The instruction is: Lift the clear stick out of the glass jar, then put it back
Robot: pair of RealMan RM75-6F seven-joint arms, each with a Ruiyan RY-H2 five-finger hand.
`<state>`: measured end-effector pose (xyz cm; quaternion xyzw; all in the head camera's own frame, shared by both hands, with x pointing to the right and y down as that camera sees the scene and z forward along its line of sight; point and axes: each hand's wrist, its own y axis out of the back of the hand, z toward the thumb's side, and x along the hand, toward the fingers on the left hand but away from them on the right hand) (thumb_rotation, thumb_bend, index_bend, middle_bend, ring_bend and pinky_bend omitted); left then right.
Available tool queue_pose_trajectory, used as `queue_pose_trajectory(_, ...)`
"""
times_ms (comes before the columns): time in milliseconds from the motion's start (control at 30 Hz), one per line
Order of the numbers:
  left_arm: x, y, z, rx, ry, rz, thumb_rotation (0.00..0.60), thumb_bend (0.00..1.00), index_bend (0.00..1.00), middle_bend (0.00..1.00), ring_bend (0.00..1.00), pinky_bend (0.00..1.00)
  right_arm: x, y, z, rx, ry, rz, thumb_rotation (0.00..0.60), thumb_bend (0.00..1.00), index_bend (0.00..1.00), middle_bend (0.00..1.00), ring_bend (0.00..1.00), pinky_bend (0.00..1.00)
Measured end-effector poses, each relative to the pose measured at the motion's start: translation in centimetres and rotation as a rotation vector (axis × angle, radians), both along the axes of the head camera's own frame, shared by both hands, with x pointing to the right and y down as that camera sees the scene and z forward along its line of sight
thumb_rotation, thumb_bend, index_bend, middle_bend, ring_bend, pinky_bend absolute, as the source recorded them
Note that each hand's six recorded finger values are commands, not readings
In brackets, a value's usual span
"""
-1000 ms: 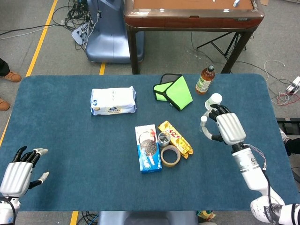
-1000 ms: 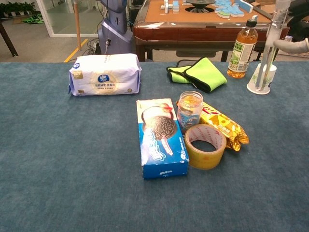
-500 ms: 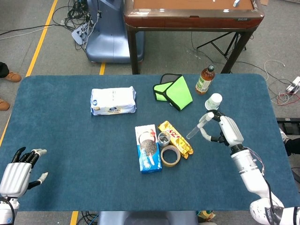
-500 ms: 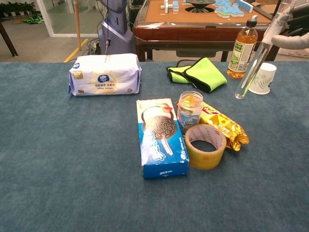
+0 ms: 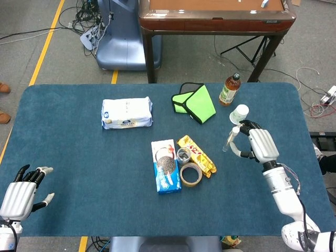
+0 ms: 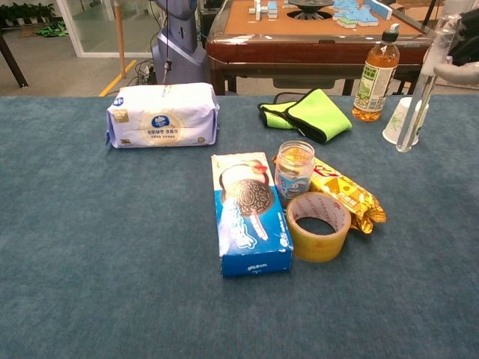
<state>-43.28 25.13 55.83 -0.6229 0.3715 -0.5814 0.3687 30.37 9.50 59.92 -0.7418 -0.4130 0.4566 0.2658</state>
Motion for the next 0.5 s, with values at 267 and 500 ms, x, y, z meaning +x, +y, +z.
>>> queue_pose_trajectory(267, -0.3, 0.1, -0.1, 0.001, -0.004, -0.006, 0.6, 0.24, 0.25, 0.25, 0.3, 0.08, -1.3, 0.8, 0.4, -0.124, -0.182, 0.049, 0.6, 0.52, 0.66, 0.42, 0.2, 0.19)
queue_pose_trajectory(500, -0.2, 0.1, -0.1, 0.0, -0.002, -0.006, 0.6, 0.24, 0.25, 0.25, 0.3, 0.08, -1.8, 1.2, 0.4, -0.219, -0.329, 0.095, 0.6, 0.52, 0.66, 0.42, 0.2, 0.19)
